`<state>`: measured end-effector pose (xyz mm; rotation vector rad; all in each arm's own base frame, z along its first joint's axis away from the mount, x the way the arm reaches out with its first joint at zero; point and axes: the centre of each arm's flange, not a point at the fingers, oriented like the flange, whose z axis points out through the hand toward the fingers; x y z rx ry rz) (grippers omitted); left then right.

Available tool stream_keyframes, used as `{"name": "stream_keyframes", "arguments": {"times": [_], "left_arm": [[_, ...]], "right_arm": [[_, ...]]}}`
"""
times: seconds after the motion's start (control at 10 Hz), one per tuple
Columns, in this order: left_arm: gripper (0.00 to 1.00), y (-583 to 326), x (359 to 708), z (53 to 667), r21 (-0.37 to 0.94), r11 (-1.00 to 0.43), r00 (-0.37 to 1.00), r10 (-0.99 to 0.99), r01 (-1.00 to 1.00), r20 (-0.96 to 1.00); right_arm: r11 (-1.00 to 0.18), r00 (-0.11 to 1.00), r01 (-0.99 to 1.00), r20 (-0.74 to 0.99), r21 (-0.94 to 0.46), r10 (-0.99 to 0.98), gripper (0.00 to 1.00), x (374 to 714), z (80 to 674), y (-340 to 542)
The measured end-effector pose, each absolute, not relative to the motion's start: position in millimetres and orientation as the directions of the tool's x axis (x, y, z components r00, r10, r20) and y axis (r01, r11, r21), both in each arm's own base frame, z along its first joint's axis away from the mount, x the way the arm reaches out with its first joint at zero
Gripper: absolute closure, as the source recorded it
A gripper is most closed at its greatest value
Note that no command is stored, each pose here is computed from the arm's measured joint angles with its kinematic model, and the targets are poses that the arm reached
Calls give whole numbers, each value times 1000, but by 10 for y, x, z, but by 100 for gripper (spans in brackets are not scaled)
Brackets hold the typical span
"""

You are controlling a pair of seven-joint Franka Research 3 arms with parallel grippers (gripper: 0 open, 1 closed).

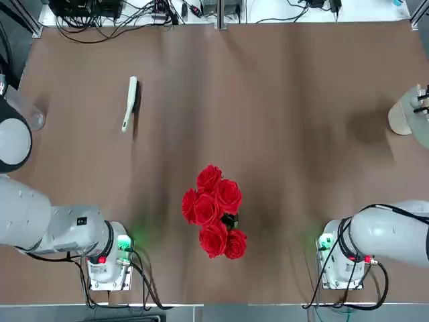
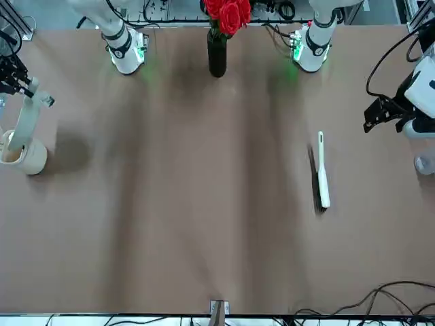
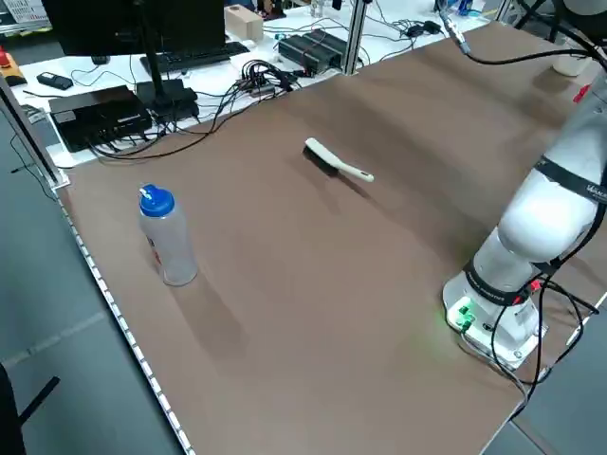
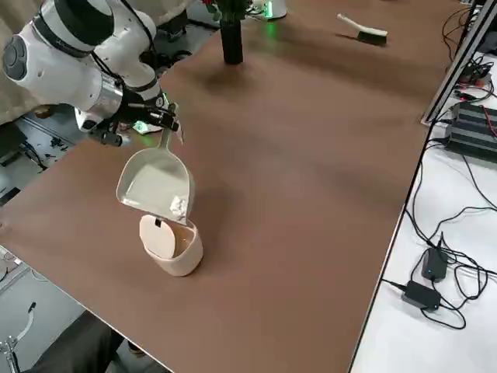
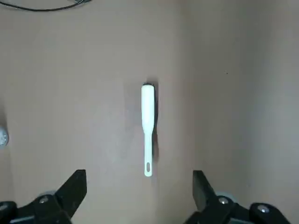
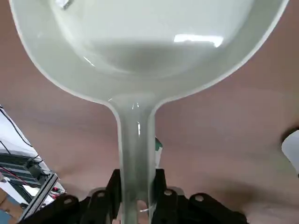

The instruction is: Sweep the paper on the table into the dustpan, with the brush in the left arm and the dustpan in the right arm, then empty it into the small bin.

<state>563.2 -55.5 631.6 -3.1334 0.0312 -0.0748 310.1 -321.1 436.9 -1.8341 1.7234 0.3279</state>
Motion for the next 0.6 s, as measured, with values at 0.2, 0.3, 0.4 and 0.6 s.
{"name": "stream_keyframes", "arguments": {"times": [0.2,0.3,0.4,0.6], "left_arm": [[0,-626,5624,6322,-7,-1000,998,-29,-29,49],[0,-661,5620,6326,-6,-1000,998,-25,-25,50],[0,-684,5617,6334,-6,-1000,998,-25,-25,51],[0,-710,5614,6345,-5,-1000,998,-28,-28,54]], "right_arm": [[23,130,-966,-563,-256,-816,67,3048,4356,-3265],[29,130,-965,-569,-262,-812,67,3012,4341,-3300],[36,130,-963,-574,-269,-808,67,2990,4333,-3322],[59,119,-959,-586,-276,-802,67,2926,4305,-3390]]}}
